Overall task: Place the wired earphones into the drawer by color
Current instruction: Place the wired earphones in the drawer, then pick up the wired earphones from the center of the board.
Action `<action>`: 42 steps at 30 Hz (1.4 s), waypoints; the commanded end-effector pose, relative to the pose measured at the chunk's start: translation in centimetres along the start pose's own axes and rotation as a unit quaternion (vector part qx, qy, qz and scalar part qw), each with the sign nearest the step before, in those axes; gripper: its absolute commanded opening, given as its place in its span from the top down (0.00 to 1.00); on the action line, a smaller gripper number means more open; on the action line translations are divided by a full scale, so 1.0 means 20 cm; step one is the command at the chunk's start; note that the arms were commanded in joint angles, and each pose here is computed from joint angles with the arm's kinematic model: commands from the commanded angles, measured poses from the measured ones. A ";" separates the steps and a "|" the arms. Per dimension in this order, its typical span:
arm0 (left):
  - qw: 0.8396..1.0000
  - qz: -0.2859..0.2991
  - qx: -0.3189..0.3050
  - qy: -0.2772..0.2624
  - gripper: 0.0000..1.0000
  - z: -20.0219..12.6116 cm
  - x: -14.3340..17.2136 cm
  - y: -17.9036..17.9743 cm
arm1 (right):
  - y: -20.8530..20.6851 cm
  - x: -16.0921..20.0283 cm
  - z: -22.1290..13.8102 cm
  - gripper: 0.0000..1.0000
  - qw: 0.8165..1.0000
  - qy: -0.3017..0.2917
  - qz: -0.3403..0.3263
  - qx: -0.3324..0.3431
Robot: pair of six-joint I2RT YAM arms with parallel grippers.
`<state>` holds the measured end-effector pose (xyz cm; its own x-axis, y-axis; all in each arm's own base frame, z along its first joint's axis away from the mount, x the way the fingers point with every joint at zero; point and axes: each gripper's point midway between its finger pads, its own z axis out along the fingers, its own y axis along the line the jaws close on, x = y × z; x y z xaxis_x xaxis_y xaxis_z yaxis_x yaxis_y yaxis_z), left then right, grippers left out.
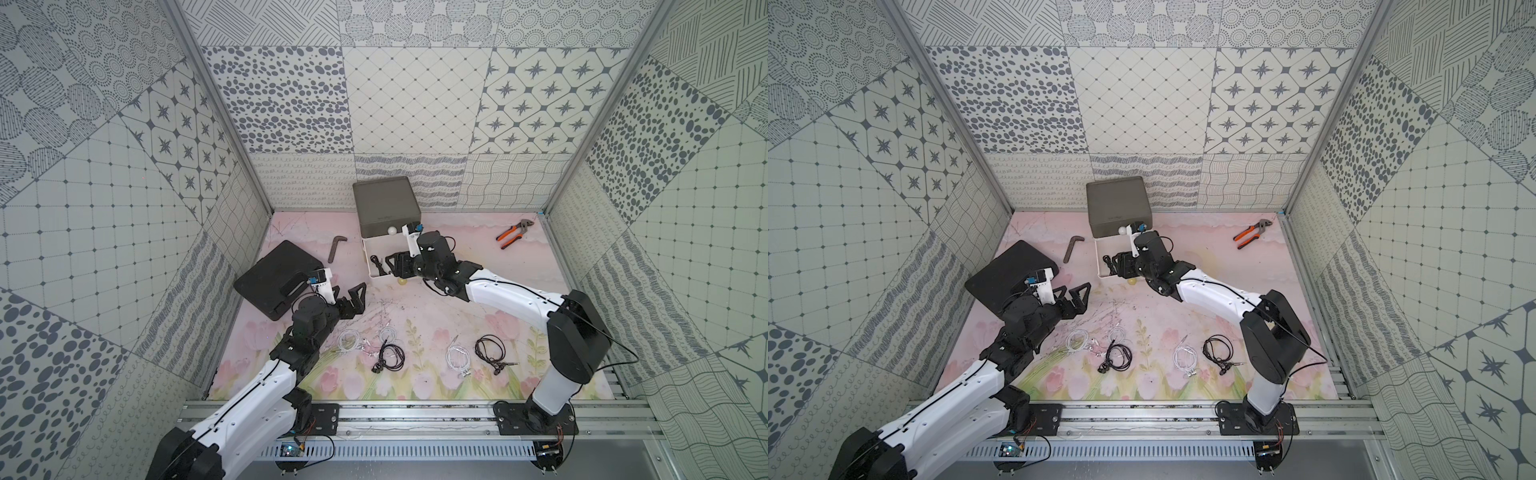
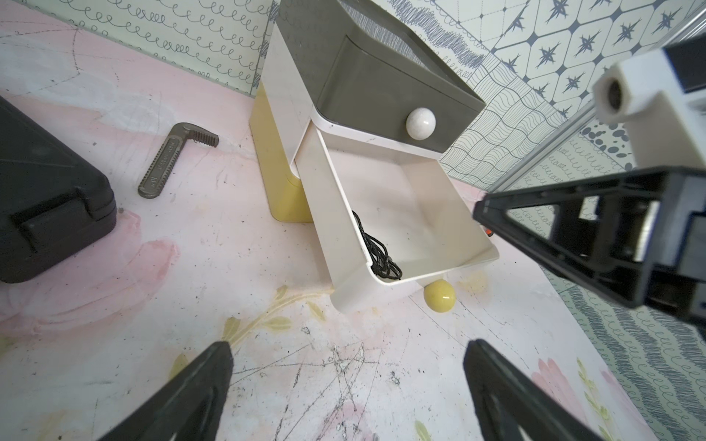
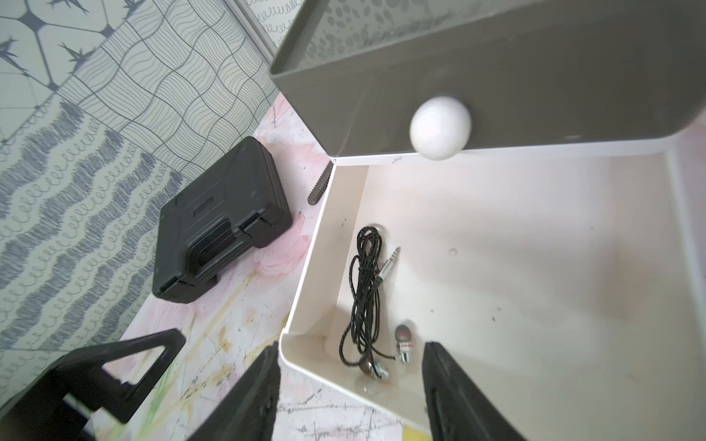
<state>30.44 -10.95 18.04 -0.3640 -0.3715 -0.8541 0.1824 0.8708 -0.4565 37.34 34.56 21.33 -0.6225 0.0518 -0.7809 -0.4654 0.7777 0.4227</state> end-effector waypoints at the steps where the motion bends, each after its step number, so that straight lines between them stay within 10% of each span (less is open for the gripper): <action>1: 0.999 0.008 0.035 -0.003 0.01 -0.02 -0.06 -0.09 | -0.03 -0.07 -0.15 0.28 0.999 -0.026 0.027 -0.021; 8: 0.992 -0.027 0.076 0.093 0.01 -0.07 0.04 -0.20 | -0.28 0.04 -0.41 0.04 0.999 -0.033 0.028 0.028; 20: 0.955 -0.075 0.056 0.280 0.01 -0.32 0.37 -0.27 | -0.64 0.34 -0.50 0.03 0.993 -0.049 -0.033 0.102; 42: 0.882 0.139 -0.106 0.438 0.17 -0.29 0.86 -0.21 | -0.75 0.37 -0.58 0.03 0.985 -0.095 -0.019 0.144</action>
<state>17.51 -20.66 8.06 -0.9208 0.1321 -0.3670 0.2493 0.9229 -0.2935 31.98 16.80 13.07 -0.5290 0.0827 -0.8446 -0.2868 0.9192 0.2697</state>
